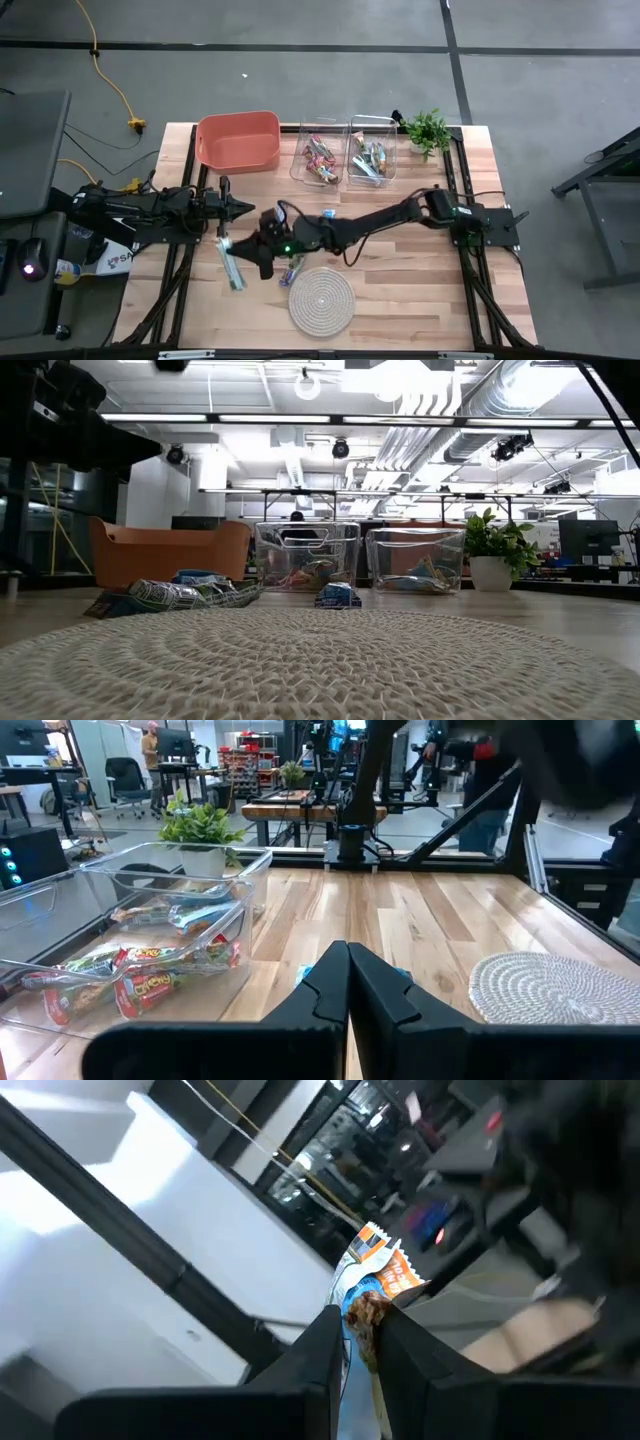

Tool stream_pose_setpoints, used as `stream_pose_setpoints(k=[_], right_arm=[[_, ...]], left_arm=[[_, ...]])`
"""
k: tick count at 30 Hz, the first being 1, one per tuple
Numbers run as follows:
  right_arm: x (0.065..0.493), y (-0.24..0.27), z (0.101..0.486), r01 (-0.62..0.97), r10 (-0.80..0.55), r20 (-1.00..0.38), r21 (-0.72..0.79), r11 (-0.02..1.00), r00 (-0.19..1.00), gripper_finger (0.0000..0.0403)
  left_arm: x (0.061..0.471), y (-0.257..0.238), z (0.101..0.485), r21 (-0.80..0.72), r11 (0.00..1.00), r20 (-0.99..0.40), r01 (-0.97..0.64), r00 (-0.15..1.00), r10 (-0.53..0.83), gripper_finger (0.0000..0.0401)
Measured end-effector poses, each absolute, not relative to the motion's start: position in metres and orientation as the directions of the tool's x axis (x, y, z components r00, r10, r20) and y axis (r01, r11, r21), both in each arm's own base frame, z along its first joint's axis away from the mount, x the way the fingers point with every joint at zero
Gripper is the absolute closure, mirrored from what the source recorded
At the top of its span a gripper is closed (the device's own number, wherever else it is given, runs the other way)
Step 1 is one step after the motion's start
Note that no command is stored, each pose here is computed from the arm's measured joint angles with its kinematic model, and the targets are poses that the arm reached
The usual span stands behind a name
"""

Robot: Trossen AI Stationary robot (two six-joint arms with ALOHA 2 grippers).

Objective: Pick and place Granola Bars by type
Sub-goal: Put the yellow granola bar into the right transparent bin

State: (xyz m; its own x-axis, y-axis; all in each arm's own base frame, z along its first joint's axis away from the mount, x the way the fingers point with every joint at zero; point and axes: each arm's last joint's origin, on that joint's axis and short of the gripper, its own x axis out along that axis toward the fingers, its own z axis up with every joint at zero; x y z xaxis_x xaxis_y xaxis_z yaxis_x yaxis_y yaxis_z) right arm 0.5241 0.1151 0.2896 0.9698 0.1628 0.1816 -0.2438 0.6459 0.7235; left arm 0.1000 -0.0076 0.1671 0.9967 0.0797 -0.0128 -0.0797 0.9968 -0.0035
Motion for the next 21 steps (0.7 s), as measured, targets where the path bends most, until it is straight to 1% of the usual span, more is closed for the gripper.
stream_pose_setpoints(k=[5, 8, 11, 14, 21], right_arm=[[0.51, 0.098, 0.344, -0.135, 0.091, 0.102, 0.627, 0.767, 0.991, 0.0364], [0.496, 0.084, 0.372, -0.008, 0.0, 0.015, 0.556, 0.831, 1.0, 0.0364], [0.481, 0.071, 0.396, 0.121, -0.11, -0.053, 0.495, 0.86, 0.993, 0.0364], [0.466, 0.061, 0.419, 0.205, -0.199, -0.062, 0.444, 0.872, 0.978, 0.0364], [0.434, 0.047, 0.46, 0.312, -0.332, -0.003, 0.352, 0.883, 0.943, 0.0364]], left_arm=[[0.1, -0.008, 0.167, -0.003, 0.997, -0.013, -0.08, 0.997, 0.08, 0.0401], [0.1, -0.008, 0.167, -0.003, 0.997, -0.013, -0.08, 0.997, 0.08, 0.0401], [0.1, -0.008, 0.167, -0.003, 0.997, -0.013, -0.08, 0.997, 0.08, 0.0401], [0.1, -0.008, 0.167, -0.003, 0.997, -0.013, -0.08, 0.997, 0.08, 0.0401], [0.1, -0.008, 0.167, -0.003, 0.997, -0.012, -0.08, 0.997, 0.08, 0.0401]])
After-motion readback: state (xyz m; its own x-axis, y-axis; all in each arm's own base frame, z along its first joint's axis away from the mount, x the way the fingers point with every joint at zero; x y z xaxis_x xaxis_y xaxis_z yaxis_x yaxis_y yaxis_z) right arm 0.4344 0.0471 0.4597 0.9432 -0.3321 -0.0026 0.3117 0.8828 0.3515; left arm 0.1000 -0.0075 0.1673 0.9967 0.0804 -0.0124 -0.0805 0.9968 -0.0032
